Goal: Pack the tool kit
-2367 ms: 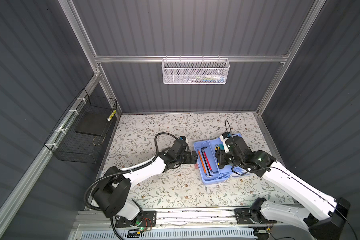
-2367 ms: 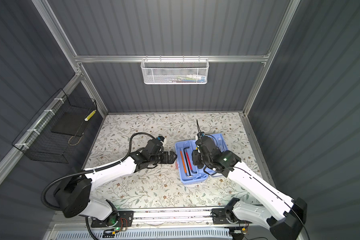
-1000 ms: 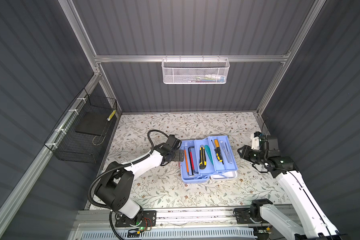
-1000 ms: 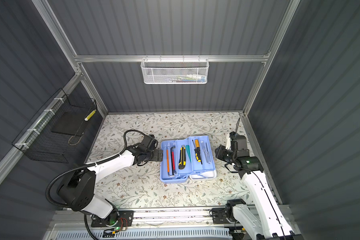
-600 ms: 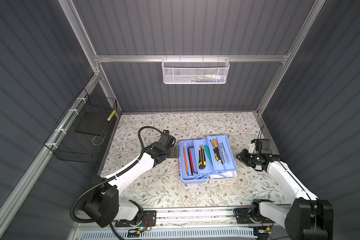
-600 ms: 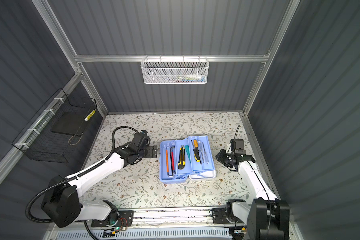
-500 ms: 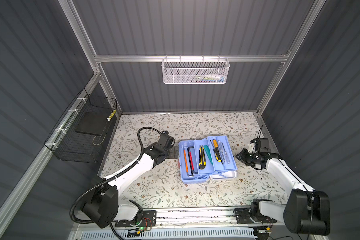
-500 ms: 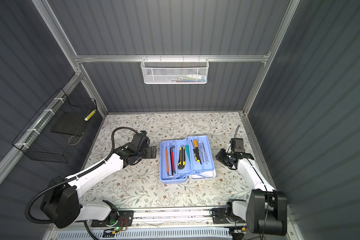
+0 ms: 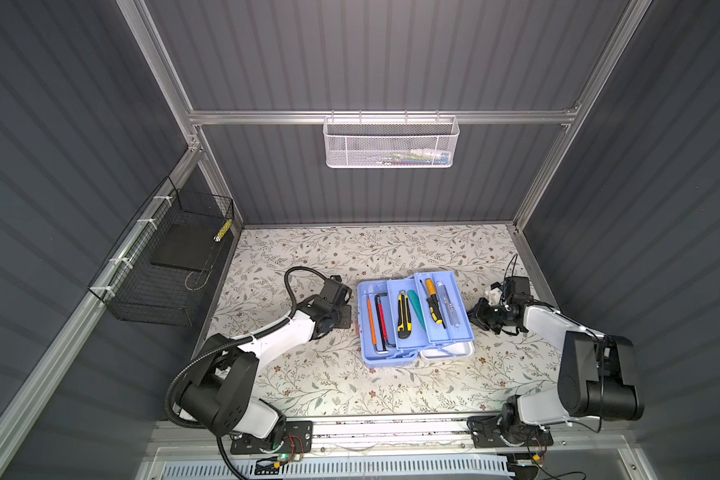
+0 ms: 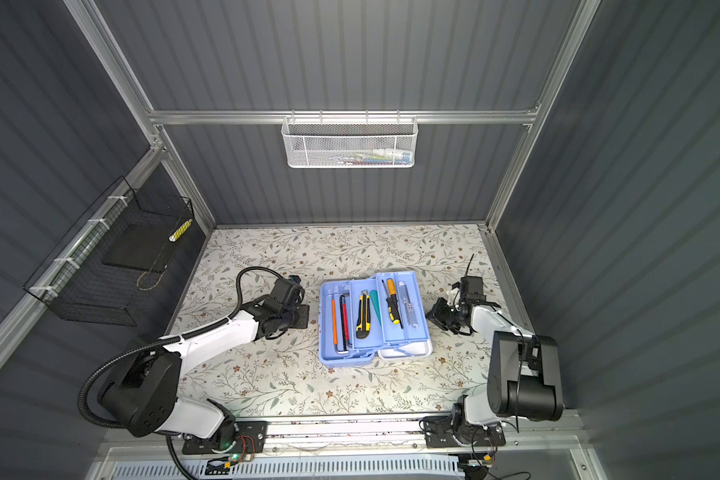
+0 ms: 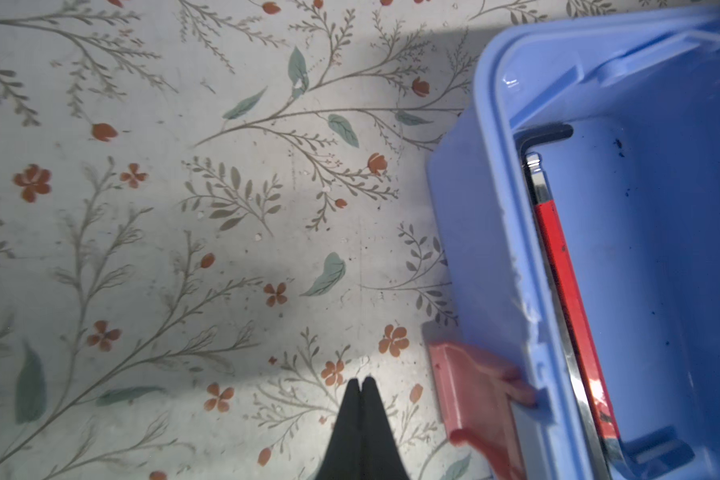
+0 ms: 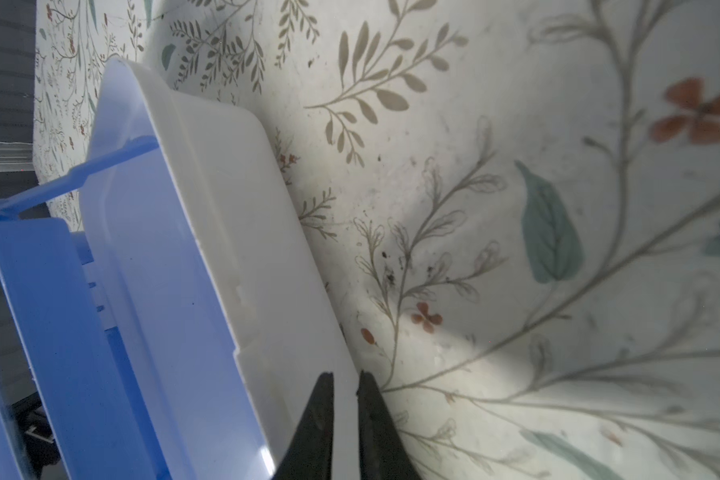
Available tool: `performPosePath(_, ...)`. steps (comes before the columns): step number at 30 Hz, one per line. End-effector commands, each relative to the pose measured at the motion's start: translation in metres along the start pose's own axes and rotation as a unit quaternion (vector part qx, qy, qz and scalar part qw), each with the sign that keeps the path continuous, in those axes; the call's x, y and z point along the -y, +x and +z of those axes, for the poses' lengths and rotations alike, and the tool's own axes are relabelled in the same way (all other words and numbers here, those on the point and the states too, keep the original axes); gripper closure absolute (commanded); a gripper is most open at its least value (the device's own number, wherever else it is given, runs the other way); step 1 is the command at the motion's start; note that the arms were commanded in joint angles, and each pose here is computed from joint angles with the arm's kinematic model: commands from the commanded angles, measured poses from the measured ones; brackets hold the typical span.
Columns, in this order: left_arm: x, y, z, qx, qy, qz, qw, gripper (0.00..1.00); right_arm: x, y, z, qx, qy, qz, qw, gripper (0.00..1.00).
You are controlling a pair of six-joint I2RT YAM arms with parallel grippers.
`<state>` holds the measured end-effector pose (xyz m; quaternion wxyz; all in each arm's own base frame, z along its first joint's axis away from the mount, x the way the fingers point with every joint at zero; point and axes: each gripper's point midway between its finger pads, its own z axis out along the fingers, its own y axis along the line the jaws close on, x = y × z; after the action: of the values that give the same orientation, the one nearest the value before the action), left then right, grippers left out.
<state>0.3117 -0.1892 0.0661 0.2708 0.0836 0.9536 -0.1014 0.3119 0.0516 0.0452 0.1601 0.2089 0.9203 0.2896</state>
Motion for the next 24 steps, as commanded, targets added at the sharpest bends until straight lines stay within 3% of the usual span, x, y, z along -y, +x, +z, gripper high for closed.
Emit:
performPosePath(1, 0.029, -0.021, -0.002, 0.025, 0.071, 0.014, 0.997, 1.0, -0.019, 0.0, 0.0, -0.009, -0.048, -0.024, 0.998, 0.85)
performPosePath(10, 0.06, -0.016, -0.001, 0.025, 0.167, 0.027, 0.985, 1.0, -0.026, 0.018, 0.006, -0.05, -0.093, -0.028, 0.994, 0.88)
performPosePath(24, 0.077, -0.017, -0.004, 0.021, 0.214, 0.029, 0.976, 1.0, -0.056, 0.032, -0.01, -0.056, -0.187, -0.022, 0.98, 0.99)
